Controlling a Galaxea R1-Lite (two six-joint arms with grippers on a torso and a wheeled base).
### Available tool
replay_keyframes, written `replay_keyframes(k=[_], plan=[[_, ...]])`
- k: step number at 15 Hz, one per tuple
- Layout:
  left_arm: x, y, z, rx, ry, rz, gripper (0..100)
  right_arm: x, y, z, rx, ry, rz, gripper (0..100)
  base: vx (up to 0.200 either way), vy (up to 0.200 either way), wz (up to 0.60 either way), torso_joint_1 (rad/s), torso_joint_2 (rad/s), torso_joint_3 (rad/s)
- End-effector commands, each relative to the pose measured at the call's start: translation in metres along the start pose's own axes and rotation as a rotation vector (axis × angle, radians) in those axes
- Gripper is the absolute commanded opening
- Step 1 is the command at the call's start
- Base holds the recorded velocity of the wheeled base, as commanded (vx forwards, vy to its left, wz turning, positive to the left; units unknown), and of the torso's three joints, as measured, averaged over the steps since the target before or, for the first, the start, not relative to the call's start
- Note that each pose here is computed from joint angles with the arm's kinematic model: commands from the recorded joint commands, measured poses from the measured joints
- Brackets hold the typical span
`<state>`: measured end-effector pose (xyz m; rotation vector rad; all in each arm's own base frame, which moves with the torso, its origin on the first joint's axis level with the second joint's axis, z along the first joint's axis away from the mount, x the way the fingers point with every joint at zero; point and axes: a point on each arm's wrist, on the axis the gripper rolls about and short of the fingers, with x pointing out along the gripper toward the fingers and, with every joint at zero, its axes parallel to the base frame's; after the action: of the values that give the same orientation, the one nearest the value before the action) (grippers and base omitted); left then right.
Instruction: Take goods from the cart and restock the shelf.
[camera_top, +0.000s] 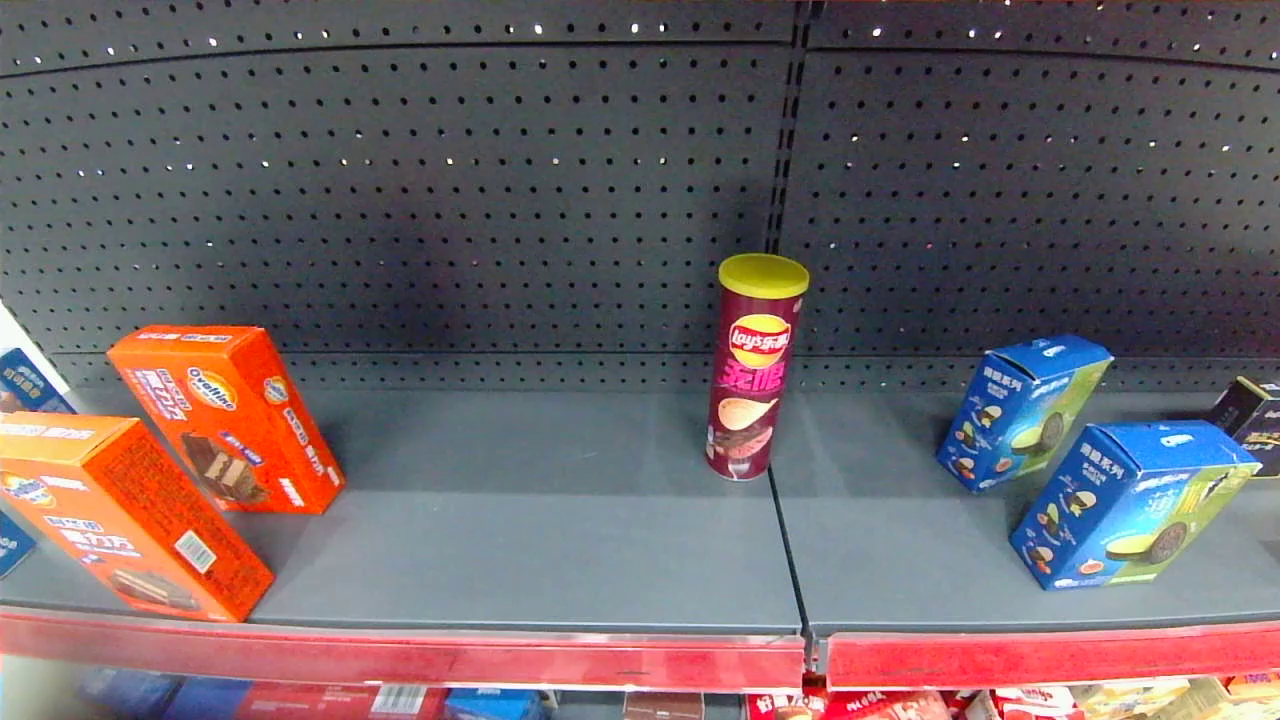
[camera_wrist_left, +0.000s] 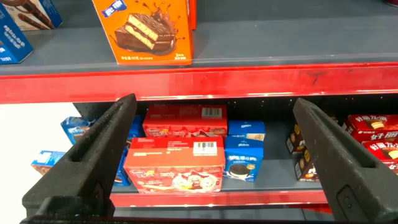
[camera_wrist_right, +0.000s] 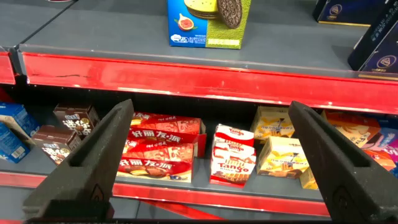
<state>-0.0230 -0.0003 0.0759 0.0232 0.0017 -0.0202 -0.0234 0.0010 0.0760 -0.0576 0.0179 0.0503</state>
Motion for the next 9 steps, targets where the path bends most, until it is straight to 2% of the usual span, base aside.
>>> replay_keyframes(k=[1,9], plan=[[0.0,0.0,0.0,0.0,0.0,0.0,100,0.0002,0.0,0.0004,-0.002,0.002,0.001,100,0.0,0.0,0.0,0.0,0.0,0.0],[0.0,0.0,0.0,0.0,0.0,0.0,100,0.0,0.0,0.0005,-0.003,-0.003,0.002,100,0.0,0.0,0.0,0.0,0.0,0.0]])
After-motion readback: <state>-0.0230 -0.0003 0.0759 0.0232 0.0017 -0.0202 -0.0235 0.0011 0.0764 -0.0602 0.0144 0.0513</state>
